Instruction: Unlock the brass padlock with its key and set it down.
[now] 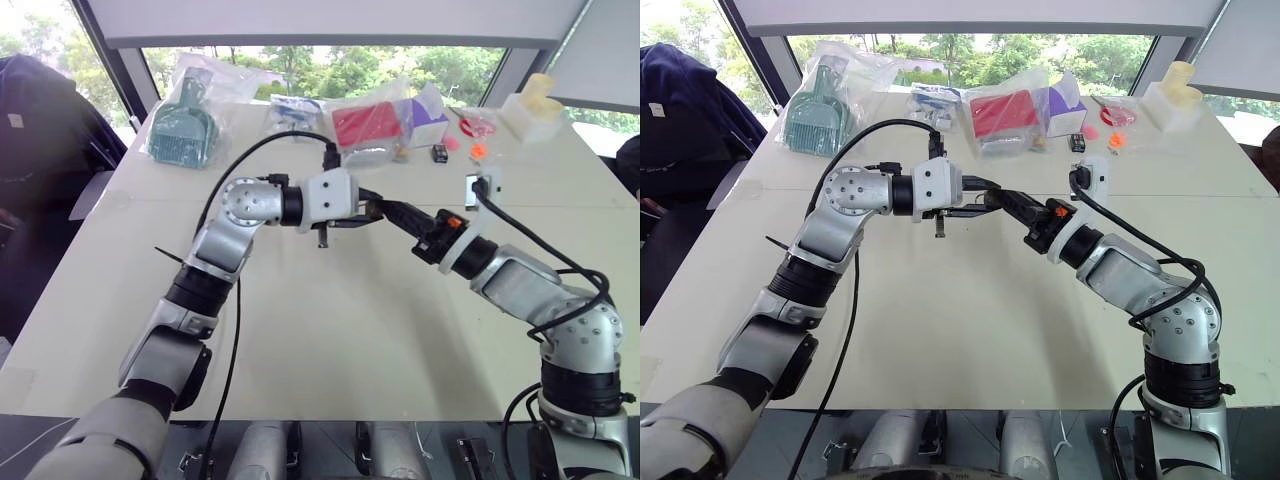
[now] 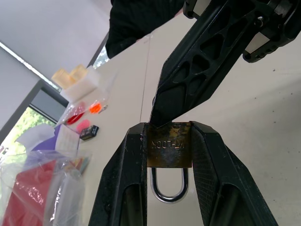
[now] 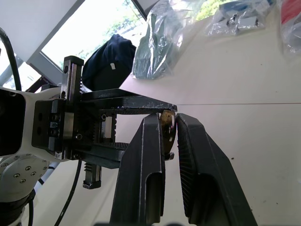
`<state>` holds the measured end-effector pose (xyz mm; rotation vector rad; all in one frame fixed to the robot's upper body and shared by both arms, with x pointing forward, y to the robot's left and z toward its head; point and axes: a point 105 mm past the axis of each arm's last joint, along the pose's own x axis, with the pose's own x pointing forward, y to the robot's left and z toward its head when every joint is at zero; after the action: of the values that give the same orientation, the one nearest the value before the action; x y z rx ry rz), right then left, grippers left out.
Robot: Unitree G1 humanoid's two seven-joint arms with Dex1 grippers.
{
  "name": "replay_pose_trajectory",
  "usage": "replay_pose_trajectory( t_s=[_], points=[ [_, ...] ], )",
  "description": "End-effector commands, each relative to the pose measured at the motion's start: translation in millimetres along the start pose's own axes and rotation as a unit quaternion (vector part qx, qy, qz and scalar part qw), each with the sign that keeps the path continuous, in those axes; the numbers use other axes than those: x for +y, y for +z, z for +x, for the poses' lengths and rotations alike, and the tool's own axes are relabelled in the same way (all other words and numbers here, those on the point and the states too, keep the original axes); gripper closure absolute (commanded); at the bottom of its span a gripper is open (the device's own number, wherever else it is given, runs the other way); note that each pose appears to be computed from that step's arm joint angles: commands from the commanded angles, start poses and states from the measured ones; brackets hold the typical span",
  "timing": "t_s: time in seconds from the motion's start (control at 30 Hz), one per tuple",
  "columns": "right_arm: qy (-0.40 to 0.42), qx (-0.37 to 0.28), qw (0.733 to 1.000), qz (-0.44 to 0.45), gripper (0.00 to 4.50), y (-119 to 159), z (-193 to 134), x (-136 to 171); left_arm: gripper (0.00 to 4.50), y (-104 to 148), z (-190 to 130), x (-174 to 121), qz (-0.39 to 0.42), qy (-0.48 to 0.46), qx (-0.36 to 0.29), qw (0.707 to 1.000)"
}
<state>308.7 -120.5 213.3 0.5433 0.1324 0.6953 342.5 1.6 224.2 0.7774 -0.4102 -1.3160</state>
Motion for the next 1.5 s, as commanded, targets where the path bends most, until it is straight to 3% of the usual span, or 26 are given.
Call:
replay_pose_trajectory(
  t_s=[0.03,0.07,0.2,0.47,0.57,0.73,1.03,1.5],
  points=[
    [0.004,-0.018,1.000,-0.014,3.55,8,-6,5,3.82,8,-5,5,0.016,0.015,-0.011,1.000],
    [0.002,-0.017,1.000,-0.015,3.23,8,-6,4,3.82,8,-5,5,0.016,0.015,-0.011,1.000],
    [-0.013,-0.020,1.000,-0.017,1.17,9,-7,-1,3.82,8,-6,6,0.015,0.014,-0.010,1.000],
    [-0.014,-0.027,0.999,-0.009,1.17,10,-7,0,3.82,8,-7,3,0.014,0.008,-0.011,1.000],
    [-0.013,-0.031,0.999,-0.004,2.00,11,-7,0,3.82,8,-6,3,0.015,0.008,-0.012,1.000],
    [-0.007,-0.024,1.000,0.002,4.38,8,-5,2,3.82,11,-5,3,0.017,0.008,-0.016,1.000],
    [-0.025,-0.006,0.999,0.022,4.45,-2,-2,-6,3.82,17,-3,7,0.057,0.025,-0.021,0.998],
    [-0.112,-0.049,0.973,0.194,4.45,2,9,-27,3.82,34,0,22,0.209,0.107,-0.042,0.971]
  ],
)
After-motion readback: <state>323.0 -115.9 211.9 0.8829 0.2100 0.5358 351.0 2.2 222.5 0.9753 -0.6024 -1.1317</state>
